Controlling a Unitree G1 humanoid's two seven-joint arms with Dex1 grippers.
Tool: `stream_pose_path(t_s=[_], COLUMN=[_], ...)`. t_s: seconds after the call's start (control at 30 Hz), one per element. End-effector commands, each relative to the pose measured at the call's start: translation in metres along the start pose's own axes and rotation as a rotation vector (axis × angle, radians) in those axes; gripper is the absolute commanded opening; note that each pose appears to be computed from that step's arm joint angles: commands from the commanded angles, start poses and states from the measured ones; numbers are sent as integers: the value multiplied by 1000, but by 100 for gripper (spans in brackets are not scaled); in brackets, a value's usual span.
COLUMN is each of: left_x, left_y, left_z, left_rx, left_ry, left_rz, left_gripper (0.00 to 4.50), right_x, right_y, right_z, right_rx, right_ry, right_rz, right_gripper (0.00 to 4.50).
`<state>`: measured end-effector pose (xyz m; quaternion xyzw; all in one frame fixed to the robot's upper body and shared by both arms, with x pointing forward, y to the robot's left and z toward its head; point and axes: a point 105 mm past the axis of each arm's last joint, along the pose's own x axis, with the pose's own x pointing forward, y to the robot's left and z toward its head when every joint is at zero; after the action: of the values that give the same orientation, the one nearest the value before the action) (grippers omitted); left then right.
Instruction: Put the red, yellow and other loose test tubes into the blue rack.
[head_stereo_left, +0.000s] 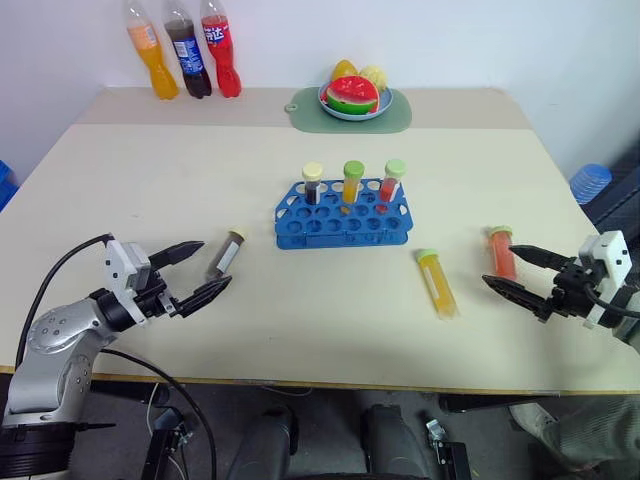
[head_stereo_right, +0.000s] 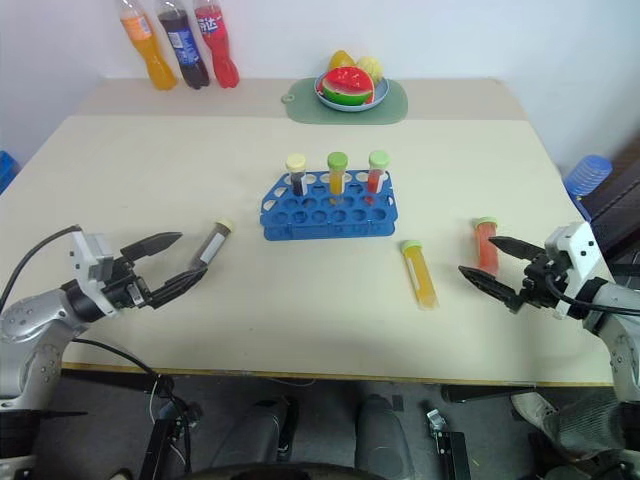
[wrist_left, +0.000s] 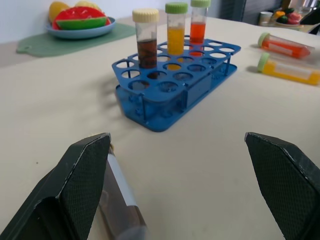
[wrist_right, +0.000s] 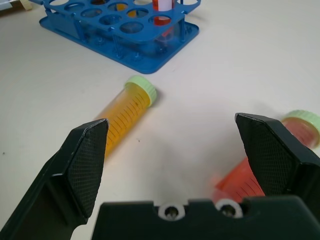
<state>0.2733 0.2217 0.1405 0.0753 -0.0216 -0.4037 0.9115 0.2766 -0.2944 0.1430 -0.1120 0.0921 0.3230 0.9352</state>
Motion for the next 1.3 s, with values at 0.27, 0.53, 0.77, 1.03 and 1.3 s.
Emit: stream_pose_path(t_s=[0.27, 0.53, 0.77, 1.03, 1.3], left_x=[4, 10, 29, 44, 46], left_y=[-1, -10, -27, -44, -53], left_z=[17, 23, 36, 45, 39], left_rx=[27, 100, 159, 200, 180], left_ry=[-43, -31, -55, -80, -74], left_rz=[-31, -130, -233, -339, -376], left_gripper=[447, 447, 447, 447, 447], right_x=[-3, 1, 10, 27, 24], right_y=[-4, -11, -50, -77, -91], right_z=[15, 25, 55, 59, 30], right_rx=[-61, -78, -121, 176, 384], right_ry=[-48, -84, -5, 260, 463], right_rz=[-33, -76, -377, -390, -393], right_gripper=[450, 450, 450, 450, 450])
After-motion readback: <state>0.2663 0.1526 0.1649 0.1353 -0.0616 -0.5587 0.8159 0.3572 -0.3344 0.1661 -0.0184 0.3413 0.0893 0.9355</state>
